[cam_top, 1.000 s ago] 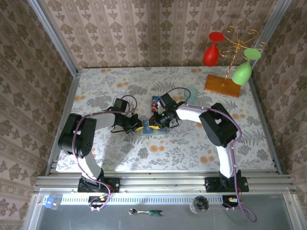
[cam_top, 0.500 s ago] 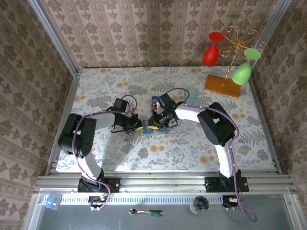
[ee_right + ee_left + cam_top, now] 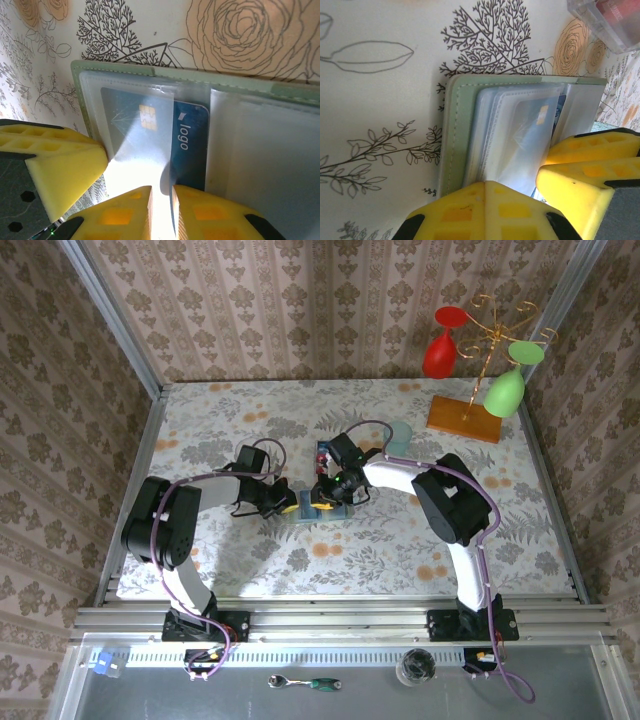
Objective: Take the credit cards out of the card holder
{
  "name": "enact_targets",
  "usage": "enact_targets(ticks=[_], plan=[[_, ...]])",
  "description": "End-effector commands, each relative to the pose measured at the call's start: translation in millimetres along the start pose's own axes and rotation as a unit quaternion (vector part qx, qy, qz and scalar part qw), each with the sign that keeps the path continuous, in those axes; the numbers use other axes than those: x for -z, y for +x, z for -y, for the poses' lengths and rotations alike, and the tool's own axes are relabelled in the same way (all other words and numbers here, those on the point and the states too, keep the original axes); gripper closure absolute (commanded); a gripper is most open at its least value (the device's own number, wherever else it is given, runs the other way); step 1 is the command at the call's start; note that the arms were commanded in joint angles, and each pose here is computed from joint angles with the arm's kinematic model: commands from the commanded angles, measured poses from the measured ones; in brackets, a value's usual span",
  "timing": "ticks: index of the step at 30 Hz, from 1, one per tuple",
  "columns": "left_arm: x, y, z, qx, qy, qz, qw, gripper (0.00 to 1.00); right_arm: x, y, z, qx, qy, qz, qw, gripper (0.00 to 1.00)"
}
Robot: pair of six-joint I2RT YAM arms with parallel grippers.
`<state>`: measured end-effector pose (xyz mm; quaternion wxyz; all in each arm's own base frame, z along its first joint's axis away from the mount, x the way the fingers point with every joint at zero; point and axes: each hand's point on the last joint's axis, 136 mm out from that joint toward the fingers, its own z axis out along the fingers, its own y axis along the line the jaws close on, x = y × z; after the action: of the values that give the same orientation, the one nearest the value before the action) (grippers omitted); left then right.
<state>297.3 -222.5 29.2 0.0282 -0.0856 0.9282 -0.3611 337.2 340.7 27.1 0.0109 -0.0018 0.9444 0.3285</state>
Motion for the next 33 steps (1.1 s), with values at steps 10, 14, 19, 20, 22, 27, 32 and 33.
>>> enact_targets(ticks=[10, 14, 19, 20, 22, 27, 32, 33], plan=[[18.3, -8.9, 26.2, -0.028, -0.001, 0.012, 1.000, 1.00, 30.0, -1.3, -11.9, 0.019, 0.008, 0.029, 0.999, 0.79], [12.3, -4.7, 29.2, -0.032, -0.005, 0.002, 0.999, 1.00, 34.8, -3.3, -7.1, 0.013, 0.012, 0.036, 0.999, 0.78], [3.5, 0.7, 23.7, -0.029, -0.013, -0.010, 0.999, 1.00, 32.8, -3.8, -2.2, 0.007, 0.014, 0.032, 0.999, 0.76], [2.8, 1.3, 22.0, -0.027, -0.015, -0.012, 0.999, 1.00, 31.7, -3.7, -2.0, 0.006, 0.013, 0.030, 0.999, 0.76], [2.2, 2.6, 18.6, -0.026, -0.022, -0.013, 0.999, 1.00, 30.1, -3.3, -1.7, 0.005, 0.012, 0.027, 1.000, 0.76], [-0.5, 3.9, 10.5, -0.024, -0.035, -0.014, 0.999, 1.00, 26.0, -2.4, 0.5, 0.002, 0.012, 0.022, 1.000, 0.76], [-5.7, 5.5, 3.4, -0.020, -0.040, -0.019, 0.999, 1.00, 23.5, -2.1, 0.6, 0.001, 0.010, 0.017, 1.000, 0.75], [-6.9, 6.1, 1.8, -0.018, -0.041, -0.020, 0.999, 1.00, 22.3, -2.1, 1.5, 0.000, 0.011, 0.016, 1.000, 0.75]])
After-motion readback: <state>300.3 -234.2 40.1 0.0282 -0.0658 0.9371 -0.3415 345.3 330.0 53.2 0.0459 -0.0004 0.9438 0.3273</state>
